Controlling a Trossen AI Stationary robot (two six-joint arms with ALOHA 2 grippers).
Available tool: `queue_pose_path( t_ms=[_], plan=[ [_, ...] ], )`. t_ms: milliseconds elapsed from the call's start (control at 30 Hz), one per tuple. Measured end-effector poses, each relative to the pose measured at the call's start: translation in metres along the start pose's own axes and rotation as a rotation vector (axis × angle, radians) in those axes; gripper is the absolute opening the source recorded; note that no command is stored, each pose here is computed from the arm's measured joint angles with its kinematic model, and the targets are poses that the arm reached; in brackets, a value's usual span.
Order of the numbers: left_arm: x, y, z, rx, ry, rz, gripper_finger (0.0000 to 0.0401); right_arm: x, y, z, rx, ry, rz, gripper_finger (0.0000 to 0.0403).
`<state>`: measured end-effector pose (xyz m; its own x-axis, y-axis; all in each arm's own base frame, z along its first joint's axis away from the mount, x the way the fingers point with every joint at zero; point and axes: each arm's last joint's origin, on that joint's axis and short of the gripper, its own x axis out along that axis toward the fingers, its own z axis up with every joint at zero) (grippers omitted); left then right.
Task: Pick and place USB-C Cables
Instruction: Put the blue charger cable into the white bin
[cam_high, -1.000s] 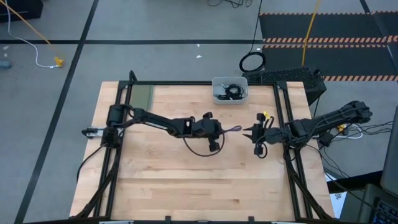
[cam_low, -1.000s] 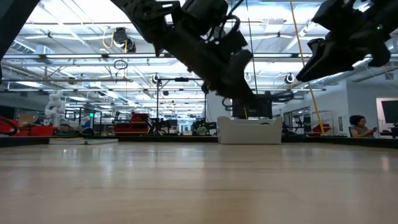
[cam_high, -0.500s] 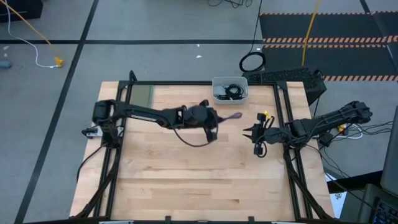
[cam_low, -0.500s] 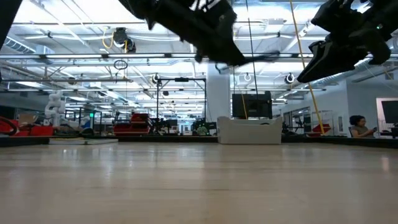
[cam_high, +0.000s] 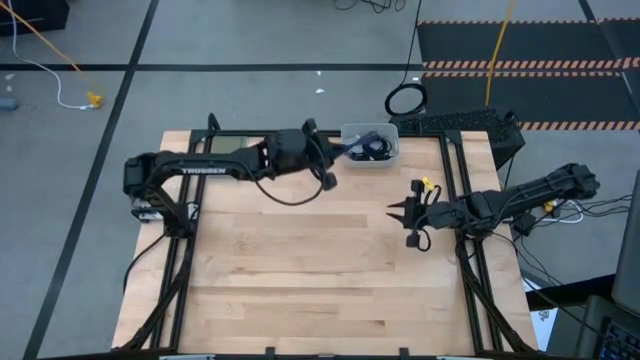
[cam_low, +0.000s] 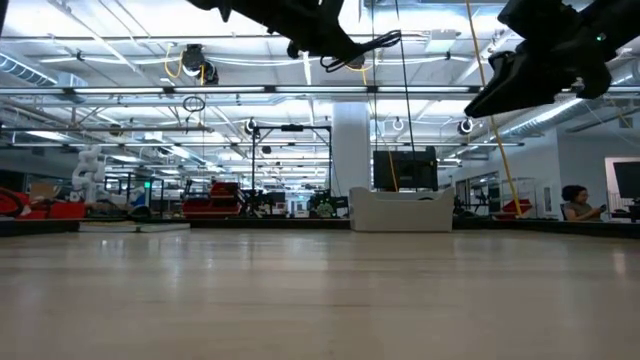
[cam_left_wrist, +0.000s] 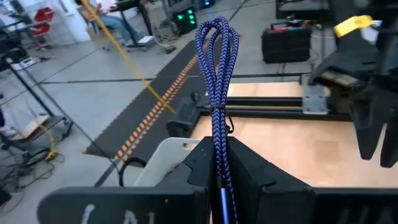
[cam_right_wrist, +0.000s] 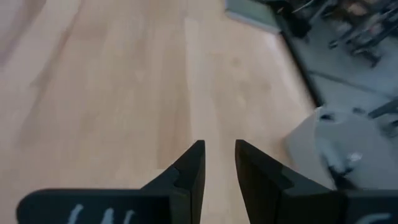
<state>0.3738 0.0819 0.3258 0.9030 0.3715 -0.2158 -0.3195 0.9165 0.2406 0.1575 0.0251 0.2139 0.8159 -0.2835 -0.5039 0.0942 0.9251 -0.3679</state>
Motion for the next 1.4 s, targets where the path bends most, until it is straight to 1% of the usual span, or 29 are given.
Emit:
queue_pose_path(
  t_ms=[100, 300, 367, 467, 533, 600, 700, 767, 867, 967, 1067, 1233, 1400],
  plan=[
    [0.0, 0.009, 0.002, 0.002, -0.028, 0.026, 0.0037, 0.002, -0.004, 0.002, -0.025, -0.011, -0.032, 0.0079],
    [0.002, 0.026, 0.004, 0.028, -0.069, 0.077, 0.0037, 0.004, -0.009, 0.001, -0.064, 0.002, -0.056, 0.0079],
    [0.003, 0.037, 0.004, 0.03, -0.092, 0.113, 0.0037, 0.005, -0.011, 0.001, -0.083, 0.006, -0.062, 0.0079],
    [0.005, 0.058, 0.005, -0.016, -0.16, 0.173, 0.0037, 0.005, -0.013, 0.0, -0.101, 0.012, -0.075, 0.0079],
    [0.009, 0.071, 0.005, -0.037, -0.231, 0.17, 0.0037, 0.006, -0.014, 0.0, -0.111, 0.016, -0.081, 0.0079],
    [0.015, 0.079, 0.002, -0.058, -0.293, 0.137, 0.0037, 0.006, -0.016, 0.0, -0.124, 0.021, -0.088, 0.0079],
    [0.022, 0.085, -0.004, -0.095, -0.313, 0.138, 0.0037, 0.007, -0.018, -0.001, -0.146, 0.028, -0.098, 0.0079],
    [0.028, 0.086, -0.005, -0.094, -0.308, 0.153, 0.0037, 0.008, -0.02, -0.001, -0.157, 0.035, -0.108, 0.0079],
    [0.041, 0.086, -0.002, -0.084, -0.286, 0.146, 0.0037, 0.009, -0.023, -0.001, -0.145, 0.035, -0.127, 0.0079],
    [0.061, 0.081, -0.004, -0.078, -0.228, 0.09, 0.0037, 0.01, -0.026, 0.0, -0.13, 0.029, -0.146, 0.0079],
    [0.082, 0.075, -0.008, -0.048, -0.171, 0.044, 0.0037, 0.01, -0.029, 0.001, -0.111, 0.019, -0.163, 0.0079],
    [0.111, 0.07, -0.022, -0.021, -0.058, -0.027, 0.0037, 0.01, -0.033, 0.003, -0.059, -0.006, -0.193, 0.0079],
    [0.124, 0.067, -0.038, 0.003, 0.072, -0.074, 0.0037, 0.006, -0.036, 0.004, -0.041, -0.022, -0.224, 0.0079]
  ],
)
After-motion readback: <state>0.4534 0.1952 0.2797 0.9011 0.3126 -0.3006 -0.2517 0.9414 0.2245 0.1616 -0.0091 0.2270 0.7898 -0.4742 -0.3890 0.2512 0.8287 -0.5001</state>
